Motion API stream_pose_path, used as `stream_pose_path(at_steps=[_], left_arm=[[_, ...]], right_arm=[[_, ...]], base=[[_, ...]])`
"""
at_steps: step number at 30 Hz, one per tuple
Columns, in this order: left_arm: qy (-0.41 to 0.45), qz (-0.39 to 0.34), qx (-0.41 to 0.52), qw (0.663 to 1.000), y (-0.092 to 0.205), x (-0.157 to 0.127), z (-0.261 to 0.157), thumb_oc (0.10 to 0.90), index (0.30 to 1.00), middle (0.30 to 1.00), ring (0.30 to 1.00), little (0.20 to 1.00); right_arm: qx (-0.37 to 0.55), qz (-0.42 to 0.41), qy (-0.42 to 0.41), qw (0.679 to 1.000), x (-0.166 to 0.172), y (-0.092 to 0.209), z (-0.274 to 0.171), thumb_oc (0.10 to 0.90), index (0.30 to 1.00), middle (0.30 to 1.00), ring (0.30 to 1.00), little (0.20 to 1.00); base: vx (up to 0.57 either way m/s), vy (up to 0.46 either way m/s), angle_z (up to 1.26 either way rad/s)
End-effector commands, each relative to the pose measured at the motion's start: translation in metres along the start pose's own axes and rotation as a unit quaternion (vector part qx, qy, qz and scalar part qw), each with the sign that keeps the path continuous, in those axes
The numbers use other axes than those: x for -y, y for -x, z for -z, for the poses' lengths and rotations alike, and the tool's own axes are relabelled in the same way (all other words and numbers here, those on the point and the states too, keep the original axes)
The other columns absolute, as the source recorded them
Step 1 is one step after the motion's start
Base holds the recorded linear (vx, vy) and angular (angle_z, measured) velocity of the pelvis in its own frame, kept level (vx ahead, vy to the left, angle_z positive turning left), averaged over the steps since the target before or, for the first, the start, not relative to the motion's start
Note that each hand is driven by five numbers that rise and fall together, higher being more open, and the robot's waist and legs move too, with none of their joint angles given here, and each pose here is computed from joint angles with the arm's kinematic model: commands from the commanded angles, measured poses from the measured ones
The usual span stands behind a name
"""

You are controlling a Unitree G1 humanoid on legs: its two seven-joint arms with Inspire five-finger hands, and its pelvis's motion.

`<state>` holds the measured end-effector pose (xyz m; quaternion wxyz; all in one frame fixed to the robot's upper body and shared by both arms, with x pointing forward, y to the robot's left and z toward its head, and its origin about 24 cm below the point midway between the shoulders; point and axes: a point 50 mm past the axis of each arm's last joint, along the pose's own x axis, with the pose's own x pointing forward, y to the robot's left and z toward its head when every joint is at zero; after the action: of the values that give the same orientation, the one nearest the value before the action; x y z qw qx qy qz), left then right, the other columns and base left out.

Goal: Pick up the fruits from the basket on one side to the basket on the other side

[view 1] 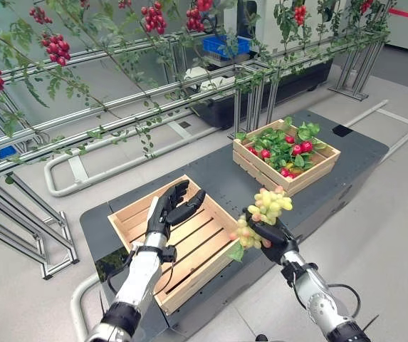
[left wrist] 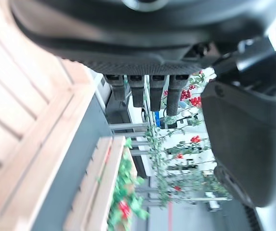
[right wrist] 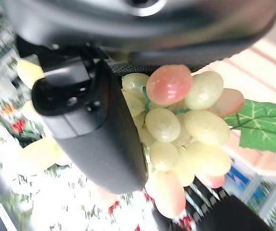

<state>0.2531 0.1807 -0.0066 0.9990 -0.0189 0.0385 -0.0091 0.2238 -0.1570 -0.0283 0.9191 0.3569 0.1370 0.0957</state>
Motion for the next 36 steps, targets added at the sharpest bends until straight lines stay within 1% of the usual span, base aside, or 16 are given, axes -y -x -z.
stream_pose_path(at_steps=[1, 3, 5, 8, 10, 12, 13, 14, 15, 18, 25, 29, 31, 34, 35, 36], left_arm=[[0.078, -0.022, 0.12, 0.989, -0.01, -0.01, -0.04, 0.8, 0.9, 0.9, 0.9, 0.9], [0.084, -0.037, 0.113, 0.989, -0.003, -0.012, -0.032, 0.8, 0.9, 0.9, 0.9, 0.9], [0.069, -0.04, 0.093, 0.992, 0.009, -0.011, -0.02, 0.8, 0.9, 0.9, 0.9, 0.9], [0.043, -0.04, 0.098, 0.993, 0.019, -0.014, -0.017, 0.8, 0.9, 0.9, 0.9, 0.9], [0.031, -0.076, 0.118, 0.99, 0.027, -0.024, -0.019, 0.8, 0.9, 0.9, 0.9, 0.9], [0.022, -0.112, 0.14, 0.984, 0.031, -0.031, -0.027, 0.8, 0.9, 0.9, 0.9, 0.9], [0.011, -0.127, 0.163, 0.978, 0.03, -0.038, -0.037, 0.8, 0.9, 0.9, 0.9, 0.9], [0.009, -0.128, 0.165, 0.978, 0.029, -0.039, -0.039, 0.8, 0.9, 0.9, 0.9, 0.9], [-0.002, -0.115, 0.171, 0.978, 0.022, -0.041, -0.045, 0.8, 0.9, 0.9, 0.9, 0.9], [-0.008, -0.117, 0.186, 0.976, 0.014, -0.038, -0.052, 0.8, 0.9, 0.9, 0.9, 0.9], [0.002, -0.11, 0.219, 0.97, 0.007, -0.038, -0.064, 0.8, 0.9, 0.9, 0.9, 0.9], [-0.005, -0.123, 0.202, 0.972, 0.014, -0.044, -0.059, 0.8, 0.9, 0.9, 0.9, 0.9], [-0.009, -0.116, 0.185, 0.976, 0.015, -0.047, -0.055, 0.8, 0.9, 0.9, 0.9, 0.9], [-0.004, -0.112, 0.122, 0.986, 0.013, -0.049, -0.041, 0.8, 0.9, 0.9, 0.9, 0.9], [0.009, -0.119, 0.095, 0.988, 0.014, -0.051, -0.033, 0.8, 0.9, 0.9, 0.9, 0.9], [0.007, -0.119, 0.082, 0.989, 0.014, -0.05, -0.028, 0.8, 0.9, 0.9, 0.9, 0.9]], right_arm=[[0.165, -0.104, -0.013, 0.981, -0.044, -0.014, -0.048, 0.4, 0.3, 0.3, 0.3, 0.3], [0.165, -0.087, -0.02, 0.982, -0.038, -0.012, -0.045, 0.4, 0.3, 0.3, 0.3, 0.3], [0.158, -0.052, -0.032, 0.986, -0.027, -0.006, -0.038, 0.4, 0.3, 0.3, 0.3, 0.3], [0.151, -0.019, -0.025, 0.988, -0.012, 0.002, -0.035, 0.4, 0.3, 0.3, 0.3, 0.3], [0.128, -0.023, -0.014, 0.991, -0.006, 0.0, -0.034, 0.4, 0.3, 0.3, 0.3, 0.3], [0.107, -0.038, -0.006, 0.994, -0.009, -0.007, -0.033, 0.4, 0.3, 0.3, 0.3, 0.3], [0.104, -0.051, 0.003, 0.993, -0.012, -0.013, -0.035, 0.4, 0.3, 0.3, 0.3, 0.3], [0.105, -0.053, 0.005, 0.993, -0.013, -0.014, -0.035, 0.4, 0.3, 0.3, 0.3, 0.3], [0.121, -0.027, -0.005, 0.992, -0.009, -0.018, -0.038, 0.4, 0.3, 0.3, 0.3, 0.3], [0.132, -0.021, -0.033, 0.991, -0.012, -0.02, -0.037, 0.4, 0.3, 0.3, 0.3, 0.3], [0.143, 0.003, -0.03, 0.989, -0.009, -0.013, -0.03, 0.4, 0.3, 0.3, 0.3, 0.3], [0.115, -0.013, -0.032, 0.993, -0.012, -0.011, -0.02, 0.4, 0.3, 0.3, 0.3, 0.3], [0.099, -0.018, -0.019, 0.995, -0.012, -0.012, -0.015, 0.4, 0.3, 0.3, 0.3, 0.3], [0.05, -0.016, 0.037, 0.998, -0.01, -0.012, -0.006, 0.4, 0.3, 0.3, 0.3, 0.3], [0.045, -0.002, 0.089, 0.995, -0.009, -0.012, -0.005, 0.4, 0.3, 0.3, 0.3, 0.3], [0.043, 0.003, 0.125, 0.991, -0.009, -0.012, -0.005, 0.4, 0.3, 0.3, 0.3, 0.3]], base=[[-0.05, -0.186, -0.07], [-0.03, -0.139, -0.13], [-0.06, -0.169, -0.07], [-0.07, -0.06, -0.05], [-0.12, 0.089, -0.34], [-0.18, 0.155, -1.11], [-0.17, 0.139, -1.54], [-0.25, 0.214, -1.77], [-0.19, 0.175, -1.73], [-0.21, 0.172, -1.34], [-0.21, 0.131, -0.26], [-0.18, 0.057, -0.59], [-0.2, 0.052, -1.0], [-0.17, -0.01, -0.92], [-0.13, -0.108, -0.59], [-0.08, -0.135, -0.63]])
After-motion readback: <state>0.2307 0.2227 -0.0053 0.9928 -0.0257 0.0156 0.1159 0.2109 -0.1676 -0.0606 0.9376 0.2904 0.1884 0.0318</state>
